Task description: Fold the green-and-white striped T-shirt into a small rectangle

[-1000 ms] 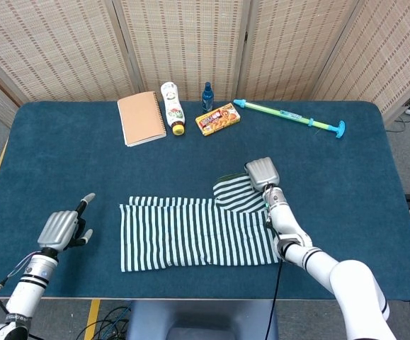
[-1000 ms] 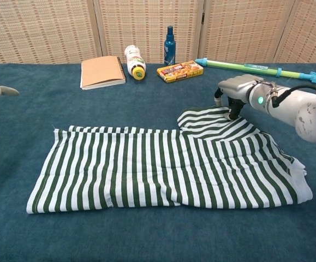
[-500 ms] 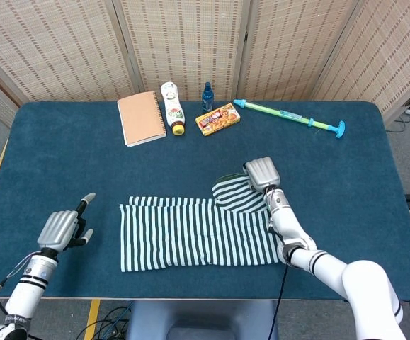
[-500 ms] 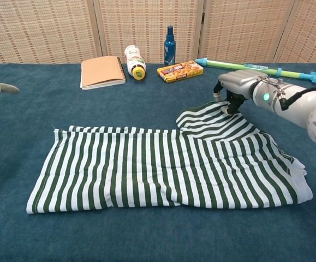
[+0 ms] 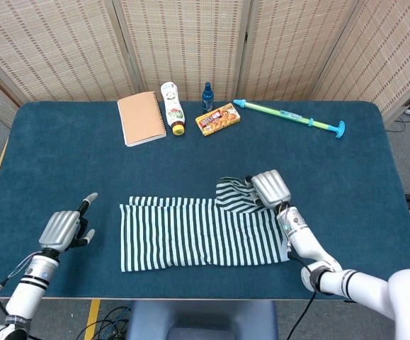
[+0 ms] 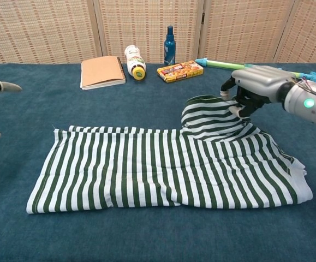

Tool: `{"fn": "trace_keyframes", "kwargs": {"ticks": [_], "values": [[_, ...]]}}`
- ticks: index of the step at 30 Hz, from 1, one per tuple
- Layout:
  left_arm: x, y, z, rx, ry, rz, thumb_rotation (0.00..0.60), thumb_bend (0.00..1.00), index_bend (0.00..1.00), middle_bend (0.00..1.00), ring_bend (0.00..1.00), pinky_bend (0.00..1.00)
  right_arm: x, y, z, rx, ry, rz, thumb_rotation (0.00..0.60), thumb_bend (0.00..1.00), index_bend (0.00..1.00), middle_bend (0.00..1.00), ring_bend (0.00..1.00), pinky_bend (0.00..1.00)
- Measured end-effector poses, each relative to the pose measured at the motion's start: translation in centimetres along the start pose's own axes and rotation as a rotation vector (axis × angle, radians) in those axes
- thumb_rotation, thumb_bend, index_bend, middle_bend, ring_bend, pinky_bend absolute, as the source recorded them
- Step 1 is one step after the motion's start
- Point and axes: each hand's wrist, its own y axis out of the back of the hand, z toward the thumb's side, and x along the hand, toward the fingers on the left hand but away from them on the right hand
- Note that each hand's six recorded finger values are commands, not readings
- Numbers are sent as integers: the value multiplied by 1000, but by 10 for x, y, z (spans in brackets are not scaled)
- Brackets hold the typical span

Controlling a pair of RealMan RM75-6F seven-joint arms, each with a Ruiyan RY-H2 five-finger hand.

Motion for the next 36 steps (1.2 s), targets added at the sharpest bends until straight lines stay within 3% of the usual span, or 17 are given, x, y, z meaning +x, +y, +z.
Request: {"fn": "trace_keyframes", "kwargs": {"ticks": [17,27,36], "values": [[2,-3,3,10,-2,-14,600,406,0,870,870,999,69,-23,-1,34,121,31,600,495,518,970,1000,1000],[2,-5,2,10,1,-21,600,406,0,870,870,999,85,-35,17,56,189,96,600,486,277,970,1000,1000],[1,-6,0,9,3,-27,600,406,0,871,870,999,96,-44,19,100,206,173,600,483,254,970,1000,1000]]}}
